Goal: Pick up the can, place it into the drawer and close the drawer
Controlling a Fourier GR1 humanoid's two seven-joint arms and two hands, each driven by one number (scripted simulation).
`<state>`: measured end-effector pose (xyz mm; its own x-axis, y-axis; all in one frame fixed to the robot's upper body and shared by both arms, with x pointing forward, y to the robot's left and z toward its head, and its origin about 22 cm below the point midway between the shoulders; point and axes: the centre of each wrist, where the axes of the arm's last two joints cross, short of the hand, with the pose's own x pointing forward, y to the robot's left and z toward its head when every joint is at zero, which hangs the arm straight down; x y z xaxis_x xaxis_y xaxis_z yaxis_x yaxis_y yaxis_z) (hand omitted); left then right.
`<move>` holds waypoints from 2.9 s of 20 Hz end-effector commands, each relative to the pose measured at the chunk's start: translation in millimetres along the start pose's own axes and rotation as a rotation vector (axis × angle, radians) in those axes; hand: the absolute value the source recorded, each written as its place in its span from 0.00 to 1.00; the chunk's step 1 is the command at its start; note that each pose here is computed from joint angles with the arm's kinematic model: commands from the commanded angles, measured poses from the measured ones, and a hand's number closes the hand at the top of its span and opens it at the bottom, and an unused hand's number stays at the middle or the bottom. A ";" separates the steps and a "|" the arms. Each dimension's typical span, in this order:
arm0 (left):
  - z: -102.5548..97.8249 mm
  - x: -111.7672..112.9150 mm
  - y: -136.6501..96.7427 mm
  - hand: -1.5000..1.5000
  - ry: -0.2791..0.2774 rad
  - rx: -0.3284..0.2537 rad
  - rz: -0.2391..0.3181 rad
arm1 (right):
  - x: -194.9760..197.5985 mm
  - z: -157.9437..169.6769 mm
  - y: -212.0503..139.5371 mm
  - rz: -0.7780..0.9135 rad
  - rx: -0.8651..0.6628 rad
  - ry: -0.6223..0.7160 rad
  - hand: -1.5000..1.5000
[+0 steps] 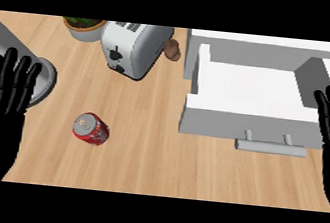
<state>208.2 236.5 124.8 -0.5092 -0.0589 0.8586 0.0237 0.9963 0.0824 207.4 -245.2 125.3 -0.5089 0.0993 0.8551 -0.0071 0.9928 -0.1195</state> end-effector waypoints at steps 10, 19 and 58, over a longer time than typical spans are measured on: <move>65.0 0.0 39.7 0.00 0.419 0.176 0.032 | -12.0 10.5 -7.7 -0.016 -0.174 0.305 0.00; 50.2 28.4 56.9 0.00 0.409 0.199 0.025 | -18.2 17.9 -14.9 -0.026 -0.177 0.306 0.00; 108.7 -165.7 10.8 0.00 0.610 0.278 -0.038 | 14.1 44.5 -57.4 -0.003 -0.190 0.274 0.00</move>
<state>192.8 257.4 -56.1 0.0651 -0.0515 0.9966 -0.2261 0.9719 0.0650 166.5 -296.7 123.6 -0.2530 0.0907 0.9632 0.1708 0.9841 -0.0478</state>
